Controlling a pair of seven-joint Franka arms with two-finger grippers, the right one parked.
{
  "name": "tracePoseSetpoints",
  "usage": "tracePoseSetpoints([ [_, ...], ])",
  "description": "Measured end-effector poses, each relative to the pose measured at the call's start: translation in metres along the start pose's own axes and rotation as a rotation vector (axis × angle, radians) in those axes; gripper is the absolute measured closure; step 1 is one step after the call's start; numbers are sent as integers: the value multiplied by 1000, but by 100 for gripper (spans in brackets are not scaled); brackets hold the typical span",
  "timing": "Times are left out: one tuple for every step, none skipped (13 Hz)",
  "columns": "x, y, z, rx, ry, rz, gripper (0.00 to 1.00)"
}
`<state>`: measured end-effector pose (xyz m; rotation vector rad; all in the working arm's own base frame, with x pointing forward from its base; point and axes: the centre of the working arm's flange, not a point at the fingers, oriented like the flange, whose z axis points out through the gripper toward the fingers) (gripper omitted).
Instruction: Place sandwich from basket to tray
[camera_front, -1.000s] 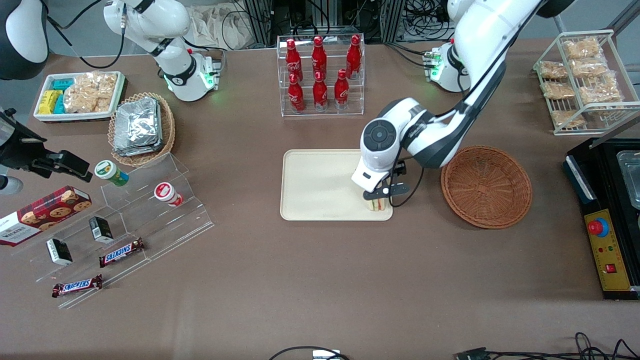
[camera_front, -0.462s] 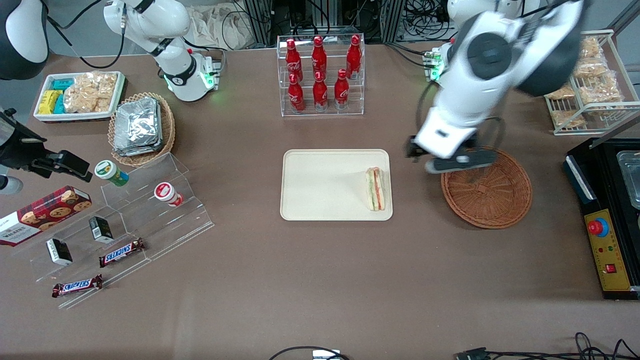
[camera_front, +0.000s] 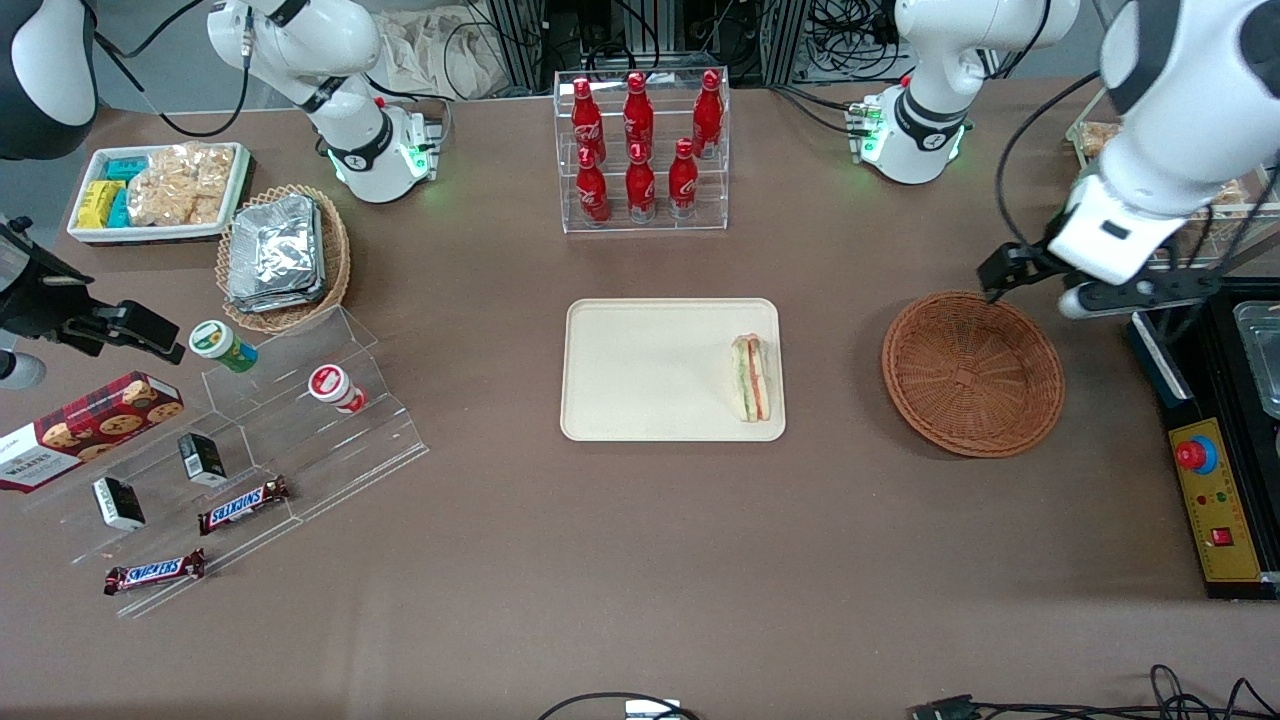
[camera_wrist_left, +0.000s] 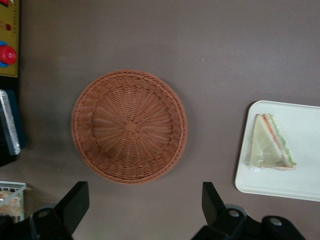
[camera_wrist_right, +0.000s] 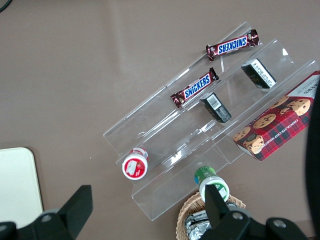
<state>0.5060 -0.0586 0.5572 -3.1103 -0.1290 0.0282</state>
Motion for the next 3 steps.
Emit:
tracePoseSetpoints([
  [0,-19,-4,-6,-5,17,0],
  [1,-33,-7,-12,-8,25,0],
  [1,-43,-9,-16,-7,25,0],
])
